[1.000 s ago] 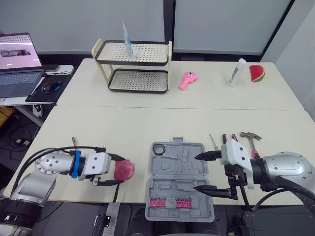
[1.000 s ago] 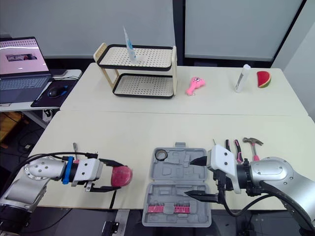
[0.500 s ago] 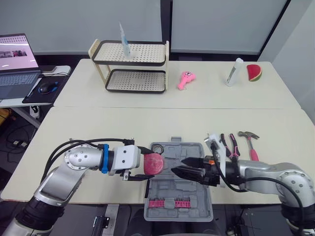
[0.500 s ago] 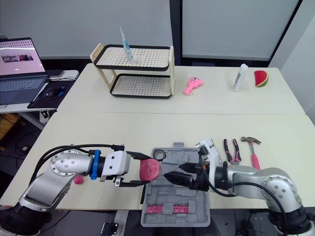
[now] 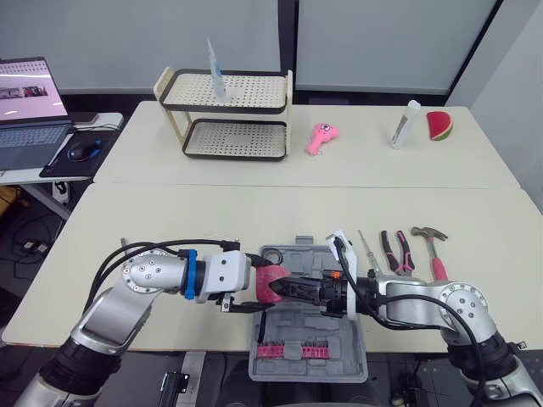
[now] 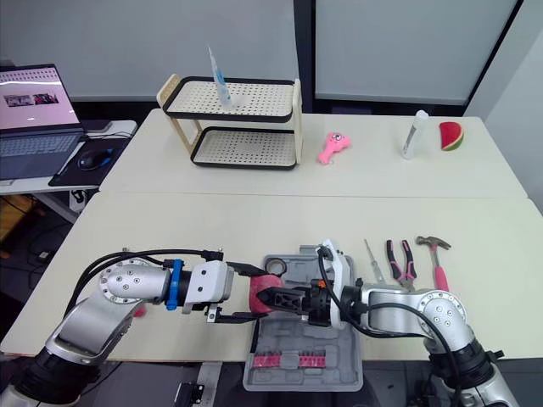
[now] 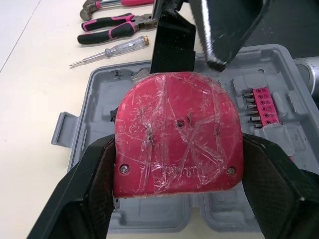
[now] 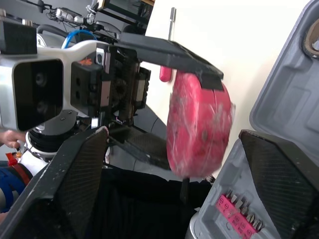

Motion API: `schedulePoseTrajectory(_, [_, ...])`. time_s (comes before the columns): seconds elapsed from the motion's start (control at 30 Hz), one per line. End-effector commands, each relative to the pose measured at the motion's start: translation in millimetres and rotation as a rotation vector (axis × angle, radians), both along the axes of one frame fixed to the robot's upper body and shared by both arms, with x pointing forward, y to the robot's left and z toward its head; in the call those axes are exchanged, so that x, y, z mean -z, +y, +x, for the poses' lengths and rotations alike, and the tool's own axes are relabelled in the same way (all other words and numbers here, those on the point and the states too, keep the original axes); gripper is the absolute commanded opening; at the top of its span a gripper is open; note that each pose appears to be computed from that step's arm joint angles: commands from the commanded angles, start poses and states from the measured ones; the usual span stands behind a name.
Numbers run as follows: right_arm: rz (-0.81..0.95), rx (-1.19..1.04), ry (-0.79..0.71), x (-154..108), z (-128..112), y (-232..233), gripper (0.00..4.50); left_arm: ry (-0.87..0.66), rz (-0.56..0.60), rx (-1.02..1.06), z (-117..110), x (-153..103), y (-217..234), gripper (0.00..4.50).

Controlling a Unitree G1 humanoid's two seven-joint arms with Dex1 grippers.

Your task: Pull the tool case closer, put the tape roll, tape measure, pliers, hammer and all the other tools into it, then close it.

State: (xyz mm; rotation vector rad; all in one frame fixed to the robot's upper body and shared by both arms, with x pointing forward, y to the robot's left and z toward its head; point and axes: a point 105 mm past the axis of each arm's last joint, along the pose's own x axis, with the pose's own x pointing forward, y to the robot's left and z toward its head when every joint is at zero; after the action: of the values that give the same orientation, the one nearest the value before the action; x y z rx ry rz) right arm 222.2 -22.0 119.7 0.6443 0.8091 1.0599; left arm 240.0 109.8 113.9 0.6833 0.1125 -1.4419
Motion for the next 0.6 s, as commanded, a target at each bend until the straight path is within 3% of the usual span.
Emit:
schedulePoseTrajectory(0.03, [0.037, -0.003, -0.012, -6.7, 0.6, 3.1, 3.29, -0.027, -0.013, 0.032, -2.5, -6.5, -4.6, 3.14])
schedulePoseTrajectory(0.1, [0.038, -0.004, -0.010, -5.9, 0.8, 3.4, 2.66, -0.027, -0.015, 0.031, -2.5, -6.4, -4.8, 3.14])
schedulePoseTrajectory(0.2, [0.040, -0.012, -0.003, -4.5, -0.3, 4.3, 2.10, -0.031, -0.019, 0.029, -2.3, -6.7, -5.0, 3.14])
schedulePoseTrajectory(0.5, [0.046, -0.021, 0.012, -3.0, -1.2, 6.0, 1.00, -0.045, -0.032, 0.022, -1.4, -6.9, -6.1, 3.14])
schedulePoseTrajectory(0.6, [0.048, -0.023, 0.018, -2.8, -1.6, 6.1, 0.90, -0.050, -0.036, 0.022, -1.1, -6.8, -6.7, 3.14])
